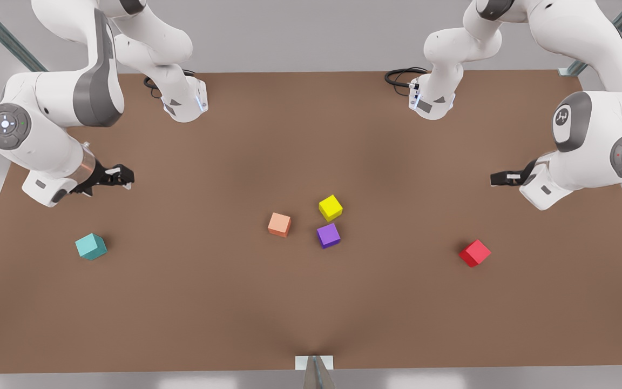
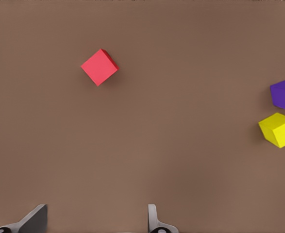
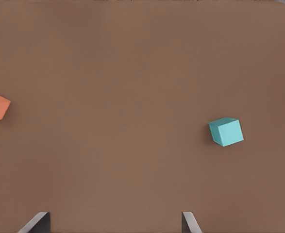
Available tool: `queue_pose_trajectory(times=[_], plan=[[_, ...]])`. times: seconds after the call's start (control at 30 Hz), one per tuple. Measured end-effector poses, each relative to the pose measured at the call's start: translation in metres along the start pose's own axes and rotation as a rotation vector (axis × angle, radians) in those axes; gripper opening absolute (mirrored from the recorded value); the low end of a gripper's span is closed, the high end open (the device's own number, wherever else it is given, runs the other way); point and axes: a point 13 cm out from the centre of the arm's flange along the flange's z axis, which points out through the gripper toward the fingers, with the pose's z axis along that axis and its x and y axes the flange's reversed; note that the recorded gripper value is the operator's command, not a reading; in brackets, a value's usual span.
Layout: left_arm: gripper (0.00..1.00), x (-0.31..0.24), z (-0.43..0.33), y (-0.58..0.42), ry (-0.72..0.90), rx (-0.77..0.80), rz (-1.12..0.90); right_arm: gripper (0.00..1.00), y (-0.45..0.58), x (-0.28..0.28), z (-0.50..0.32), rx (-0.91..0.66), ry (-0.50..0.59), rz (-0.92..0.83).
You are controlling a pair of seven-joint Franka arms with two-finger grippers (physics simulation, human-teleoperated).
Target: Pick up red wooden cube and pass to hand red wooden cube and place in blue wooden cube
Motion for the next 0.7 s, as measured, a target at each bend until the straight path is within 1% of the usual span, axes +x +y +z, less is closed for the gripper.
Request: queue_pose_trajectory(times=[0.07,0.1,0.23,0.3,0.37,0.43,0.57,0.7], plan=[[1.0,-0.003,0.002,0.0,-0.004,0.001,0.002,1.0,-0.001,-0.003,0.0,0.001,-0.009,0.0],[1.0,-0.013,0.015,0.001,0.012,0.005,0.002,1.0,-0.001,-0.004,0.001,0.001,-0.012,0.0],[1.0,-0.095,0.145,0.038,0.109,0.044,-0.081,1.0,-0.001,-0.007,0.006,0.0,-0.013,-0.003],[1.0,-0.123,0.192,0.051,0.082,0.054,-0.142,1.0,-0.001,-0.007,0.009,0.0,-0.01,-0.005],[1.0,-0.14,0.222,0.062,0.034,0.074,-0.214,1.0,0.0,-0.007,0.01,0.0,-0.009,-0.007],[1.0,-0.15,0.237,0.074,-0.017,0.092,-0.283,1.0,0.0,-0.007,0.013,-0.001,-0.005,-0.008],[1.0,-0.176,0.242,0.077,-0.114,0.11,-0.374,1.0,0.001,-0.004,0.021,-0.003,0.01,-0.016],[1.0,-0.195,0.257,0.072,-0.156,0.117,-0.441,1.0,0.002,-0.004,0.025,-0.007,0.017,-0.022]])
